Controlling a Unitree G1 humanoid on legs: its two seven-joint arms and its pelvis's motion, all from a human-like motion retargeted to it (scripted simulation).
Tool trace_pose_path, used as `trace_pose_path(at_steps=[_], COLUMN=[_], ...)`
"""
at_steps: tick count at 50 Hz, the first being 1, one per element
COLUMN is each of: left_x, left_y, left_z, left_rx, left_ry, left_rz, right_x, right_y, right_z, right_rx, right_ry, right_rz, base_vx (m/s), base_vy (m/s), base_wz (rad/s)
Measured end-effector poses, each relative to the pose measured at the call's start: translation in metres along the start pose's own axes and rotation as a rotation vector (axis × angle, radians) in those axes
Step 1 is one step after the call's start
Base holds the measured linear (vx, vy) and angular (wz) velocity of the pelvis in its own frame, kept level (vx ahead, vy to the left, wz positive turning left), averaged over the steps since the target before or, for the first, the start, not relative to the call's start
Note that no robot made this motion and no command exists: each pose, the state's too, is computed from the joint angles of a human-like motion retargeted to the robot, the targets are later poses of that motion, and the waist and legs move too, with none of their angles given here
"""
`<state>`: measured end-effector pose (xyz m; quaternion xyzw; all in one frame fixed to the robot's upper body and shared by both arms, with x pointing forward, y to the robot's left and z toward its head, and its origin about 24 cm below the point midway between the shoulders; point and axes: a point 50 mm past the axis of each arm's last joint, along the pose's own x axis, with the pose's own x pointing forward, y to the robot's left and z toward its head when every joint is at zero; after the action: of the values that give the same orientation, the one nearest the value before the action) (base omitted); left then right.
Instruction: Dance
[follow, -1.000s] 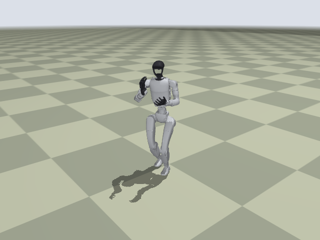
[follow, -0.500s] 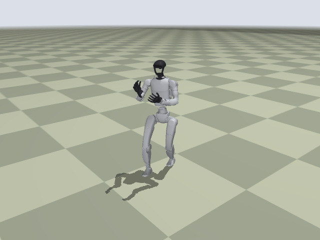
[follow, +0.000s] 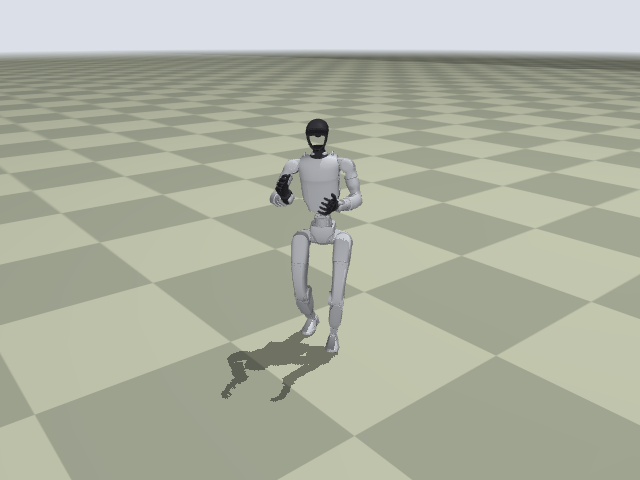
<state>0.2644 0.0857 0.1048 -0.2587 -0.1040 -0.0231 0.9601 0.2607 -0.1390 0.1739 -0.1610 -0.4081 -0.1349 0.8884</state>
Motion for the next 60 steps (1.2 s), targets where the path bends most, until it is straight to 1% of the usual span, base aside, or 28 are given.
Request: trace_pose_path(at_steps=[10,16,25,30,41,50,60], left_x=[0.003,0.004,-0.006,-0.02,-0.042,-0.044,-0.041], left_y=[0.002,0.006,0.016,0.026,0.039,0.042,0.043], left_z=[-0.007,-0.013,-0.026,-0.039,-0.049,-0.049,-0.047], left_rx=[0.093,0.129,0.088,0.066,0.015,-0.027,-0.054], left_ry=[0.015,0.043,0.128,0.2,0.275,0.277,0.257], left_rz=[-0.019,-0.044,-0.075,-0.049,-0.037,-0.028,-0.022], right_x=[-0.034,-0.049,-0.063,-0.064,-0.063,-0.068,-0.072], right_y=[0.006,0.004,-0.005,-0.008,-0.007,-0.006,-0.005], right_z=[-0.019,-0.026,-0.037,-0.041,-0.058,-0.066,-0.071], right_rx=[-0.019,-0.01,-0.06,-0.104,-0.219,-0.256,-0.26], right_ry=[0.153,0.218,0.289,0.292,0.3,0.336,0.377], right_rz=[0.164,0.201,0.232,0.249,0.356,0.446,0.468], base_vx=[0.37,0.31,0.3,0.23,0.15,0.05,0.0], base_vy=[0.11,0.03,-0.08,-0.14,-0.09,-0.02,0.0], base_wz=[0.31,0.26,0.18,0.2,0.12,0.07,0.02])
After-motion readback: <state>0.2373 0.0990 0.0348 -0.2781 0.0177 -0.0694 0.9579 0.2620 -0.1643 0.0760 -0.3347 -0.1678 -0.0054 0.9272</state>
